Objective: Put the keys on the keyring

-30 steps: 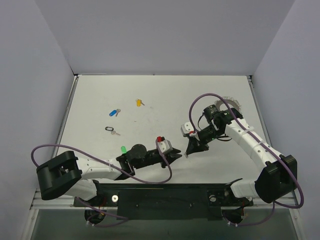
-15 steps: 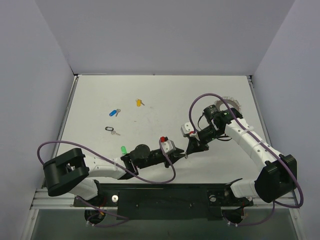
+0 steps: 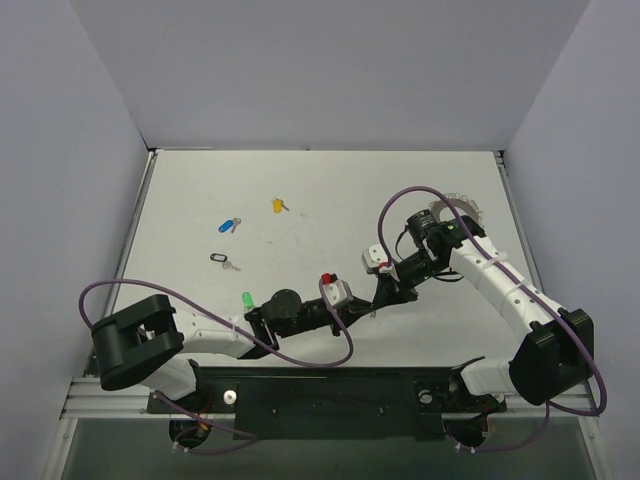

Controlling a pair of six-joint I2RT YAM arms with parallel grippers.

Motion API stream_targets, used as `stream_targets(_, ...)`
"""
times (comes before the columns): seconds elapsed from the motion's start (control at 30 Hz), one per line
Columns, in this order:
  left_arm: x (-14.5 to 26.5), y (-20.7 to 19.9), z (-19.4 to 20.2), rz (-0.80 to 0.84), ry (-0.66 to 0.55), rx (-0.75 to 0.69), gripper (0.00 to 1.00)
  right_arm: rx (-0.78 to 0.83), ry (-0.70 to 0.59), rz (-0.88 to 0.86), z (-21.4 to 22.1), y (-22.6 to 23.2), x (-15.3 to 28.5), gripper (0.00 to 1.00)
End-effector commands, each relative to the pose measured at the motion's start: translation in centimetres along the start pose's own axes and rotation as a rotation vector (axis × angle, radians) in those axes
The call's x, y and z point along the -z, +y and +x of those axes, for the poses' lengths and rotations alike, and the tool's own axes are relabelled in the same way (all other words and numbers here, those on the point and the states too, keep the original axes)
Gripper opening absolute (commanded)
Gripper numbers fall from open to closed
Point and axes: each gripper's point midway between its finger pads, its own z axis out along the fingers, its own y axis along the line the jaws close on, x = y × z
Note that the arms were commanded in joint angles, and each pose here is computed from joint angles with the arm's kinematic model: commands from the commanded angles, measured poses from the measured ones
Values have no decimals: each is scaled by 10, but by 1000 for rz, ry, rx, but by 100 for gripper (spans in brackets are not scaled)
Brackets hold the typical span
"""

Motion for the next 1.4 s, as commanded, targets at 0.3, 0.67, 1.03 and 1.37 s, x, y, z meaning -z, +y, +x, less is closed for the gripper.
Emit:
stream_targets(0.3,-9,-5,-36,10,-111,49,0,-28,-39,-52,-3,11,-6,0)
stream_targets(0.67,-1,1,-26,-61,-30,155,0,-72,-18,-30,1,6,-6,2)
stream_targets(1.03,4,1,-23,-73,-7,184,0,-104,-5,-1,4,0,-7,16)
stream_targets(1.37,9,6,-13,-107,35,194,0,-115,-8,4,3,-1,-6,31)
